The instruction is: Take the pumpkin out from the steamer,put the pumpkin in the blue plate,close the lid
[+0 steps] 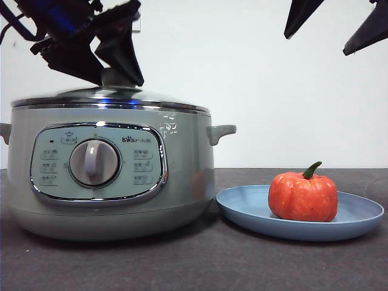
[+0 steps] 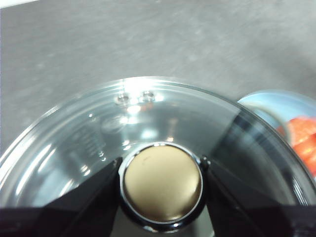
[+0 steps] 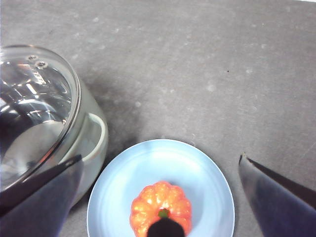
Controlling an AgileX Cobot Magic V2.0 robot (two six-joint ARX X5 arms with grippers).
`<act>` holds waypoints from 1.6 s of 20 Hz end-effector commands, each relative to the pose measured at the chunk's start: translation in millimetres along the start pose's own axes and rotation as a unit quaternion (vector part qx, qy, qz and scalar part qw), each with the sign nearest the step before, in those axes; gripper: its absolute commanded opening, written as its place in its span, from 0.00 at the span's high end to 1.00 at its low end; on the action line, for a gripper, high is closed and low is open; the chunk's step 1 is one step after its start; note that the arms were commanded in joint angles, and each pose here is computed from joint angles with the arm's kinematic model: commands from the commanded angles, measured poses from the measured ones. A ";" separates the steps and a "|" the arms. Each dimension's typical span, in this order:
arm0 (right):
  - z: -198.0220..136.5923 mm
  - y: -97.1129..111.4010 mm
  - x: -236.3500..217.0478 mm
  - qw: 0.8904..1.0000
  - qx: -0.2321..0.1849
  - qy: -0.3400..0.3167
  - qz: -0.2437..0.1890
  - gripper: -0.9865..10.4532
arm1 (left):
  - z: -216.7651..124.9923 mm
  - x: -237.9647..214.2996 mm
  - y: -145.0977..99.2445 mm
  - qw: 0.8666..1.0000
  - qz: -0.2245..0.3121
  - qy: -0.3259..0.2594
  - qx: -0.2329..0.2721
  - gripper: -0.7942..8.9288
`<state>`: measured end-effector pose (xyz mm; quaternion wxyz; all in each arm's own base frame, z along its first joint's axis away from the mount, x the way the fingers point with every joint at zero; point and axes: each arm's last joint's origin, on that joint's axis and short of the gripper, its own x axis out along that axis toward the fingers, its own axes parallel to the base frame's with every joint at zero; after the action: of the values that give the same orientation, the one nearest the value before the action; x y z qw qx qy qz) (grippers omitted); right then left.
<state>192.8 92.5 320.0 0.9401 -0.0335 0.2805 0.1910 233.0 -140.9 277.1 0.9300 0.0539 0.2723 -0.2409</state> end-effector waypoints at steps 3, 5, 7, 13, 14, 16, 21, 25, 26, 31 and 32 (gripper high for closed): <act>-1.2 -0.1 0.4 1.000 0.005 -0.001 -0.001 0.42 | -14.6 5.9 -0.2 0.999 0.010 0.042 0.028 0.92; -1.3 -0.1 0.5 1.000 0.005 -0.001 -0.001 0.42 | -14.6 5.9 -0.1 0.999 0.009 0.042 0.027 0.87; -1.2 -0.1 0.3 1.000 0.005 -0.001 -0.001 0.42 | -14.5 5.9 0.2 0.999 0.011 0.042 0.026 0.52; -1.2 -0.1 0.4 1.000 0.004 -0.001 -0.001 0.42 | -12.2 2.8 0.2 0.999 0.011 0.032 0.017 0.40; -1.2 -0.1 0.4 1.000 0.004 -0.001 -0.001 0.42 | -10.2 -0.9 0.1 1.000 0.011 0.025 0.016 0.40; -1.2 -0.1 0.4 1.000 0.004 -0.001 -0.001 0.42 | -5.0 -12.8 0.1 1.000 0.010 0.003 0.013 0.40; -0.1 0.0 -7.1 1.000 0.003 -0.014 0.003 0.54 | 7.2 -61.1 0.8 0.998 0.004 -0.070 -0.003 0.42; 1.7 -0.5 -27.7 0.999 -0.009 -0.049 0.005 0.79 | 2.4 -100.5 2.1 0.996 0.003 -0.087 -0.002 0.86; 1.5 -0.7 -33.5 0.998 -0.009 -0.057 0.005 0.88 | 0.2 -107.2 2.5 0.996 0.004 -0.086 -0.002 0.93; -15.7 -2.0 -43.9 0.996 0.011 -0.089 0.010 0.93 | -13.3 -118.5 3.5 0.997 0.003 -0.070 -0.012 0.93; -23.6 -2.6 -43.3 0.995 0.025 -0.097 0.012 0.93 | -18.0 -119.9 3.5 0.997 -0.003 -0.076 -0.023 0.93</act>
<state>147.8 70.8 329.2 0.9628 -0.0015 0.1812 0.2003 138.3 -83.5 328.1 0.9484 0.0238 0.2028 -0.2428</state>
